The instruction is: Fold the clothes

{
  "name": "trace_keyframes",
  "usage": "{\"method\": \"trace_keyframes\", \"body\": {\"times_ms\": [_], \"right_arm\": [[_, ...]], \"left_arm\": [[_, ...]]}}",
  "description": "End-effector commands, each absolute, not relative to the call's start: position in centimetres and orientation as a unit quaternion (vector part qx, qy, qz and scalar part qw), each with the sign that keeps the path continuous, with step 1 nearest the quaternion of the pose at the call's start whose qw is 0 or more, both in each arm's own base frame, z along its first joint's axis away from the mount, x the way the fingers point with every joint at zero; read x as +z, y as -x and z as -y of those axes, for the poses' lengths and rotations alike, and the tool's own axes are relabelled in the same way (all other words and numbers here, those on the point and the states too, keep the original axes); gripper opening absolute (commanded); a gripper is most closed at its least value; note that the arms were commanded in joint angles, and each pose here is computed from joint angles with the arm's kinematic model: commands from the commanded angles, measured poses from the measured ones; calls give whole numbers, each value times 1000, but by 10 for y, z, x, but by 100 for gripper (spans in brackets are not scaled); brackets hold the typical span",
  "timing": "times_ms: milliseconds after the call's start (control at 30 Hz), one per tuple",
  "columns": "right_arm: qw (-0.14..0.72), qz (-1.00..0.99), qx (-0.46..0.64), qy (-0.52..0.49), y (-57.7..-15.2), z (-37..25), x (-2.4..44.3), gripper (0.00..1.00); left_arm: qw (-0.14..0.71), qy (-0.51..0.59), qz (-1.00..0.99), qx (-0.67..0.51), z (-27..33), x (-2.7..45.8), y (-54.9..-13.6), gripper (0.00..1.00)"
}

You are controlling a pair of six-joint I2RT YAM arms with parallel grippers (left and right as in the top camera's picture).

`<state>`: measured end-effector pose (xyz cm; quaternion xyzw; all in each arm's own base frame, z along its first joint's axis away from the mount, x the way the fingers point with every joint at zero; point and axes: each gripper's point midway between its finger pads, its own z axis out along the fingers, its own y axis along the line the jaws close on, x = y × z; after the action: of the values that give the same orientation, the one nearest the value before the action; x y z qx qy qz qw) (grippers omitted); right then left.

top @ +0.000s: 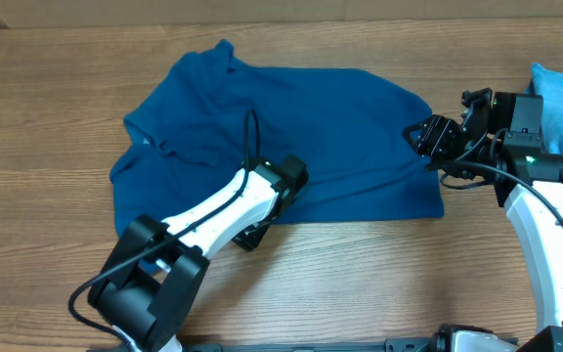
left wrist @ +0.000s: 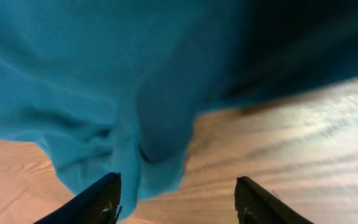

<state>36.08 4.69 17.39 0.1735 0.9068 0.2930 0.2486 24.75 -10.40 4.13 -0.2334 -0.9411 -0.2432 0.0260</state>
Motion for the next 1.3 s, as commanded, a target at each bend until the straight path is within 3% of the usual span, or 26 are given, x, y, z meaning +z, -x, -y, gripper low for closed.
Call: {"method": "trace_keyframes", "body": {"times_ms": [0, 1000, 1167, 1267], "right_arm": [[265, -905, 285, -170, -365, -43, 183, 62], [253, -909, 282, -175, -360, -43, 180, 62], [251, -909, 282, -175, -359, -43, 179, 62], [251, -909, 282, -175, -359, -43, 179, 62]], "left_arm": [[2, 213, 937, -276, 97, 40, -258, 59], [-18, 216, 929, -298, 89, 35, -265, 16], [-12, 211, 928, -308, 81, 38, -265, 5], [-12, 202, 927, -316, 73, 43, -269, 4]]}}
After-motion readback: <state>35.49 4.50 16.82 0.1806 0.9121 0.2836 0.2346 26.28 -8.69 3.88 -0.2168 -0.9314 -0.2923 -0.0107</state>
